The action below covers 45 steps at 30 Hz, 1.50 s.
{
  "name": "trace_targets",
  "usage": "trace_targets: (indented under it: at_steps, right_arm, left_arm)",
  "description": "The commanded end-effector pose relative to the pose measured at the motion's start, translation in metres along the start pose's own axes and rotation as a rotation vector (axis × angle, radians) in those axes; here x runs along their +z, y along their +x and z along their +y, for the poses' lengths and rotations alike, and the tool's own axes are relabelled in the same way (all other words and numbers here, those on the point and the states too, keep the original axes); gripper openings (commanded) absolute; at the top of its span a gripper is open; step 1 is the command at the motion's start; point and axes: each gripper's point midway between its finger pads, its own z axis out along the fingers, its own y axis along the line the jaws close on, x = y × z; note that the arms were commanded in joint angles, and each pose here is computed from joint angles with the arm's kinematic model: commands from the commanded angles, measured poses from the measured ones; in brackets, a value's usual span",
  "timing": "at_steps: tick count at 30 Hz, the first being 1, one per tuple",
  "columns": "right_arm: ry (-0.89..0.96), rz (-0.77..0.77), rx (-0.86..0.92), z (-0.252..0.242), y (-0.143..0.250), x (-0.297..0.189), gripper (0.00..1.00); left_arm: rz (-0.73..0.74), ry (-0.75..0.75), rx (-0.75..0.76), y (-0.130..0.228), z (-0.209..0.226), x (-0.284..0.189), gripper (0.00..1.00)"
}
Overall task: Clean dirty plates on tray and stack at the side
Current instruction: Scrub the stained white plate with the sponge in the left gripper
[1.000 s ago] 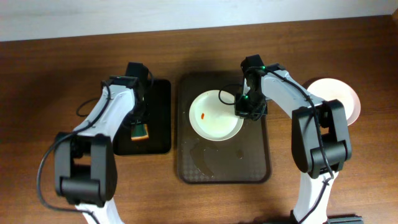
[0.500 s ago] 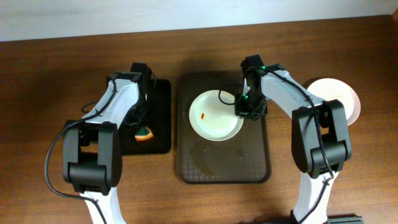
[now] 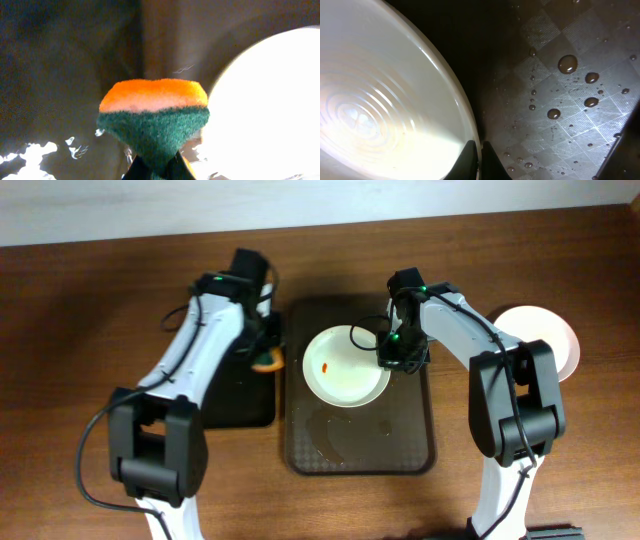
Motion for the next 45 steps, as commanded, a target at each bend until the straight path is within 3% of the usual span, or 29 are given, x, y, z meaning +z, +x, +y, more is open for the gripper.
trace_targets:
  at_steps: [1,8,18,20,24,32,39,45]
  right_arm:
    - [0.013,0.038,-0.014,-0.005,0.008,0.012,0.04]
    - [0.014,0.034,-0.047,-0.005,0.007,0.012,0.04]
    - [0.014,0.035,-0.046,-0.005,0.007,0.012,0.04]
    - [0.014,0.036,-0.046,-0.005,0.008,0.012,0.04]
    - [0.017,0.046,-0.044,-0.006,0.01,0.012,0.04]
    - [0.017,0.05,-0.043,-0.006,0.011,0.012,0.04]
    - [0.077,0.064,-0.006,-0.017,0.015,0.011,0.04]
    - [0.104,0.071,-0.005,-0.022,0.018,0.01,0.04]
  left_arm:
    - [-0.103,0.129,0.137,-0.011,-0.067,-0.017,0.0]
    - [-0.064,0.186,0.238,0.004,-0.127,0.045,0.0]
    - [0.137,0.144,0.071,0.042,-0.117,0.124,0.0]
    - [0.124,0.101,0.056,0.036,-0.104,0.124,0.0]
    - [0.061,-0.176,0.067,0.021,-0.057,0.109,0.0]
    - [-0.049,-0.561,0.185,0.0,-0.002,0.082,0.0]
    - [-0.038,-0.6,0.14,-0.004,-0.001,0.053,0.0]
    - [-0.042,-0.596,0.042,-0.024,0.01,-0.006,0.0]
